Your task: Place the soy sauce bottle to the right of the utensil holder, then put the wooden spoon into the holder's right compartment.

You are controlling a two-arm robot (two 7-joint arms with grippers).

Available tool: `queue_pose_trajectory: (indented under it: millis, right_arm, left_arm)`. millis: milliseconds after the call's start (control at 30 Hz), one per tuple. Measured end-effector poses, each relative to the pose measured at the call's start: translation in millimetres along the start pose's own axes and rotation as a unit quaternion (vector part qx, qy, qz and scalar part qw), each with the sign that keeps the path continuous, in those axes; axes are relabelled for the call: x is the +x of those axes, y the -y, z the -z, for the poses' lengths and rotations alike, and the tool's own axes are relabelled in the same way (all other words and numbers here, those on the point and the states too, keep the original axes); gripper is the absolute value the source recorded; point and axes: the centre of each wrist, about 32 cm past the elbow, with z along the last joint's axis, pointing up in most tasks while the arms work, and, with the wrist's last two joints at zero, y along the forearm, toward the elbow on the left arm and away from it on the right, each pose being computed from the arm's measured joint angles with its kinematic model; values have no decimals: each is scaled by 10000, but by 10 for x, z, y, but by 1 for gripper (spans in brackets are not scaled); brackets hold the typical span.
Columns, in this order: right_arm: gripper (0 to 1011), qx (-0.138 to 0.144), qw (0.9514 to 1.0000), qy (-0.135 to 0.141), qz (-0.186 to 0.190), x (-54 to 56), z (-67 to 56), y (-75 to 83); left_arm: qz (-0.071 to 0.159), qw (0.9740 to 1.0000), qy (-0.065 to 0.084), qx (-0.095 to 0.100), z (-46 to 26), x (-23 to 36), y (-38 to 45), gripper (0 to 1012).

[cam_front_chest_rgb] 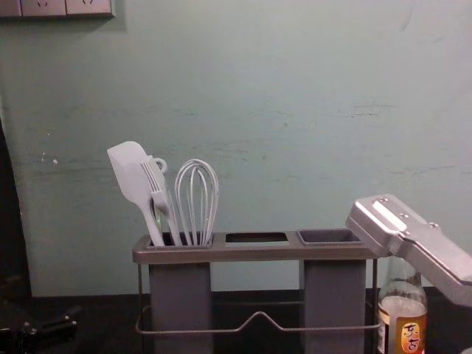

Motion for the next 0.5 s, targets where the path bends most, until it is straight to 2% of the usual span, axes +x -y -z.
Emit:
queue_pose_trajectory:
  millis: [300, 500]
  right_arm:
    - [838, 195, 9998, 30, -11, -21, 114, 174]
    - [838, 552, 9982, 230, 31, -35, 262, 390]
  left_arm:
    - [0, 10000, 0, 0, 0, 0, 0, 1000]
    - [0, 10000, 0, 0, 0, 0, 0, 1000]
